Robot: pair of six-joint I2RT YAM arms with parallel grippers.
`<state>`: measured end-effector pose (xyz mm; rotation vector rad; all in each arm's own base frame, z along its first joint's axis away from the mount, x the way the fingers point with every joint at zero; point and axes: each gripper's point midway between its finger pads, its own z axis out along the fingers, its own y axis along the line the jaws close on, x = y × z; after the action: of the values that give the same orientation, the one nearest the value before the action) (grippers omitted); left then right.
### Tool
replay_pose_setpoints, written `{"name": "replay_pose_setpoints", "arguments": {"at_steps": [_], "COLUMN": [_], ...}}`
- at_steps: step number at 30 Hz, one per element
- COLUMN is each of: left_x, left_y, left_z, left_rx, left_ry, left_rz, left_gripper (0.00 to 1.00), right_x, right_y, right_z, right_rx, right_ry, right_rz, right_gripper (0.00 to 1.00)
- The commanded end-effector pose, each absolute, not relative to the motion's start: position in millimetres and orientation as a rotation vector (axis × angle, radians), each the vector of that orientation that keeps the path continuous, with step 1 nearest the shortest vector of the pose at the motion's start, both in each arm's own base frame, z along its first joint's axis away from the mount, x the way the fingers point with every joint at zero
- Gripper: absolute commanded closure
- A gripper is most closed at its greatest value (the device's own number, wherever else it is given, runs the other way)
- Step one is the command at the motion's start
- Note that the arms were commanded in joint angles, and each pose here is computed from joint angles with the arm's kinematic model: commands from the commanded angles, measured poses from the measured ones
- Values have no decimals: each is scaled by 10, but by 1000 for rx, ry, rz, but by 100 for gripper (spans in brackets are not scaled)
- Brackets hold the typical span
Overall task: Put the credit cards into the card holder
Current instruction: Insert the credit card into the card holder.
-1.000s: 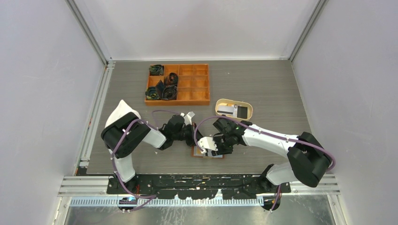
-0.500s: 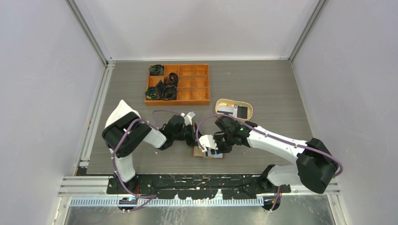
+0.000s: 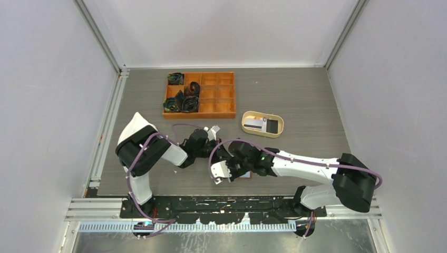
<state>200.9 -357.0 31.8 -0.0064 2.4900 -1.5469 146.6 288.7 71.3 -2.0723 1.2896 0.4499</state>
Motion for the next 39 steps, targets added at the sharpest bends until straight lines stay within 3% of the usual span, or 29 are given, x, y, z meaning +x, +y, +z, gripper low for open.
{"name": "replay_pose_setpoints", "arguments": {"at_steps": [1,13,32,39], "left_x": [1945,1934,1943,1929], "left_y": [-3549,-3547,-3554,-3517], "left_z": [194,186,216,227], "left_rx": [0,-3,-4,-10], "left_ry": [2552,2559,2558,2563], "left_rz": [-1519,-1522,-1524,-1500], "left_gripper": [97,93,72,71], "right_x": [1695,1760,1856,1861], "right_y": [3081,3081,2896,2874], "right_z": [809,550,486,479], "right_rx": [-1979,-2051,-2066,-2065], "right_ry": [1248,1248,1324,1340], "right_rz": [328,198,182,187], "right_gripper": [96,95,97,97]}}
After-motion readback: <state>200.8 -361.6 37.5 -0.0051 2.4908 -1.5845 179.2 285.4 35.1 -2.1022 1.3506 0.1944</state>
